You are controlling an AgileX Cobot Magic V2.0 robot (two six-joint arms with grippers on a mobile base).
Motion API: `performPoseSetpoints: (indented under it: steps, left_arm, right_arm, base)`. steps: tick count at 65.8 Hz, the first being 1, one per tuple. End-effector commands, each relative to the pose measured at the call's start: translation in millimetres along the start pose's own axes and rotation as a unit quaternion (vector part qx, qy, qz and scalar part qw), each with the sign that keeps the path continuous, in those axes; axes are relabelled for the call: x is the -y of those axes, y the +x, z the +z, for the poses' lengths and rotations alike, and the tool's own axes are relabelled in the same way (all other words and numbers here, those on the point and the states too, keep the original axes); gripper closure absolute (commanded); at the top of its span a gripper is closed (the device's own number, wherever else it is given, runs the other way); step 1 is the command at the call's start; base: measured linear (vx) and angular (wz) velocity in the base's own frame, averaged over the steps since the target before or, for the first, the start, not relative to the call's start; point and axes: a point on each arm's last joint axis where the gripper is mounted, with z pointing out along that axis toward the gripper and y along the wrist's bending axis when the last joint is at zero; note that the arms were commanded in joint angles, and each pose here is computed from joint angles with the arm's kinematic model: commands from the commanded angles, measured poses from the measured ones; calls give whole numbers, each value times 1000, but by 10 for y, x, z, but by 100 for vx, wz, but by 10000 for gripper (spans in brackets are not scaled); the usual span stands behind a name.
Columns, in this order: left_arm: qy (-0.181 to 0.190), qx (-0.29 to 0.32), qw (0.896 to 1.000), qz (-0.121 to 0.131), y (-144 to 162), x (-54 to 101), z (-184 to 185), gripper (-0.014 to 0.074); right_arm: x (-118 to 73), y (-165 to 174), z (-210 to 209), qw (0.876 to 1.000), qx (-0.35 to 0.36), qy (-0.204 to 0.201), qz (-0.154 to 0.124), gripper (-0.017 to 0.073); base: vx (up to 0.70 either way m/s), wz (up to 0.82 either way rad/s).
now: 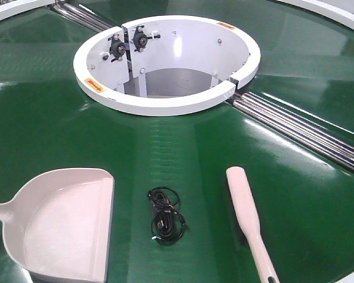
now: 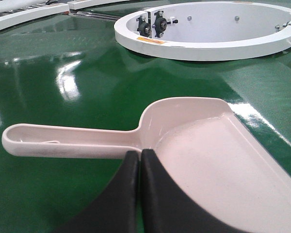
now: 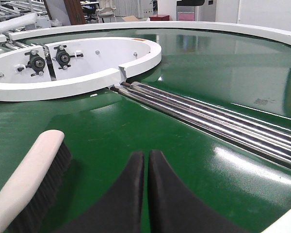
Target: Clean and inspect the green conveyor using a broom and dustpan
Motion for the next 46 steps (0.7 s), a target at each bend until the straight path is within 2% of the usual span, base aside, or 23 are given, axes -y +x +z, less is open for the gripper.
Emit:
performPoseSetpoints:
  steps: [1, 41, 43, 46]
  left_arm:
    - [-6, 31, 999, -6, 4, -6, 10, 616]
    - [-6, 31, 999, -6, 4, -6, 10, 616]
    - [-6, 31, 999, -6, 4, -6, 10, 616]
    - [-6, 31, 999, -6, 3, -6, 10, 616]
  right_arm:
    - [1, -28, 3, 999, 33, 1, -3, 564]
    - [1, -28, 3, 999, 33, 1, -3, 564]
    - [1, -28, 3, 999, 33, 2, -8, 564]
    - [3, -28, 3, 999, 33, 4, -32, 564]
  base:
    - [0, 0]
    - [0, 0]
    - [0, 0]
    - [0, 0]
